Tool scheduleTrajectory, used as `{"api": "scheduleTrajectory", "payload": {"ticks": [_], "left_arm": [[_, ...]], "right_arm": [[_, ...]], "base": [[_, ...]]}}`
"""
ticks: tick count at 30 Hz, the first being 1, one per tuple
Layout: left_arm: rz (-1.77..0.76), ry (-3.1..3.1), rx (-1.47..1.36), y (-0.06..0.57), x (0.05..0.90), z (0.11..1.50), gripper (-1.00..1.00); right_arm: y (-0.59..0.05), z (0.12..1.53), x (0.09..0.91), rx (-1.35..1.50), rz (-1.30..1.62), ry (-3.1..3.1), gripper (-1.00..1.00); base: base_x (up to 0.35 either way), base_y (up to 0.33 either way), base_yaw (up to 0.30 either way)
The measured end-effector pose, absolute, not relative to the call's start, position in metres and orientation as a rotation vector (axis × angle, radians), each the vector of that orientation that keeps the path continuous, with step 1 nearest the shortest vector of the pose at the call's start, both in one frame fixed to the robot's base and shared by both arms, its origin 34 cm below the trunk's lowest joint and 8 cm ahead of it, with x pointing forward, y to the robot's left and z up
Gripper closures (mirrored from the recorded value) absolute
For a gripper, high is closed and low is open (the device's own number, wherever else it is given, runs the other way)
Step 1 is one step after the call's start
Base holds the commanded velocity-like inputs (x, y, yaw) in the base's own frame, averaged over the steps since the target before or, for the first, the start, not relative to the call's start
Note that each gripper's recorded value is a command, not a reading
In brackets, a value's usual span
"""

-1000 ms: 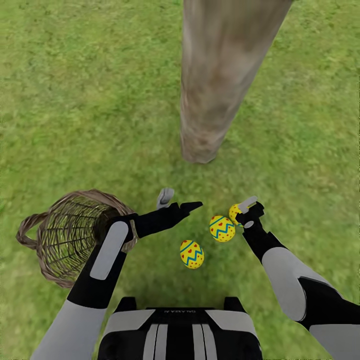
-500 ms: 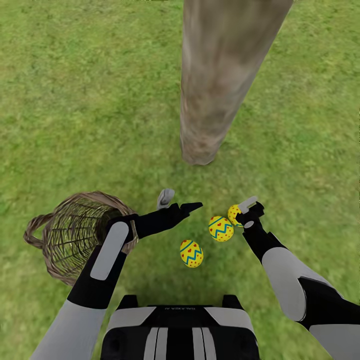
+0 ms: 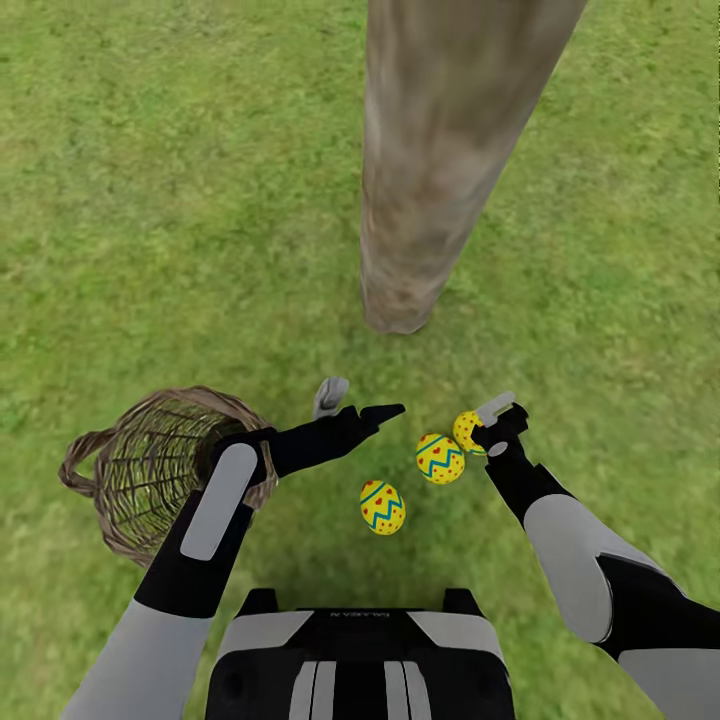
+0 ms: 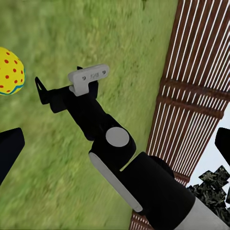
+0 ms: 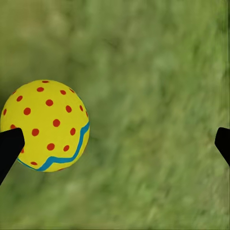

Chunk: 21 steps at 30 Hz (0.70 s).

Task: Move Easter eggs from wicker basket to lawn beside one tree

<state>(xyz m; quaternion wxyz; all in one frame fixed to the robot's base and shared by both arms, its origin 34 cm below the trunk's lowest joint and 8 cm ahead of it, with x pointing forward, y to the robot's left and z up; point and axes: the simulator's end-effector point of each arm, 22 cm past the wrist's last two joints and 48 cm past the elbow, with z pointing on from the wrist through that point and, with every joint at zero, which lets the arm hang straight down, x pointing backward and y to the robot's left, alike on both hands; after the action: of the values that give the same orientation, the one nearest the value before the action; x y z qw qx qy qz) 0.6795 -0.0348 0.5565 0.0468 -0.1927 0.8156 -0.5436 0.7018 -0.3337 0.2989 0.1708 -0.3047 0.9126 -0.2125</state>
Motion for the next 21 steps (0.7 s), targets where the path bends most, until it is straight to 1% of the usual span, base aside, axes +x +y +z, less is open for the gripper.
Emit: {"api": "scheduleTrajectory", "payload": {"ticks": [21], "left_arm": [[-1.664,2.457,-0.561,-0.035,0.688,0.576,-1.0]], "right_arm": [[-0.336,0.323,0.726,-0.824,-0.622,2.548,-1.0]], "base": [[0.0,0.0,0.0]]}}
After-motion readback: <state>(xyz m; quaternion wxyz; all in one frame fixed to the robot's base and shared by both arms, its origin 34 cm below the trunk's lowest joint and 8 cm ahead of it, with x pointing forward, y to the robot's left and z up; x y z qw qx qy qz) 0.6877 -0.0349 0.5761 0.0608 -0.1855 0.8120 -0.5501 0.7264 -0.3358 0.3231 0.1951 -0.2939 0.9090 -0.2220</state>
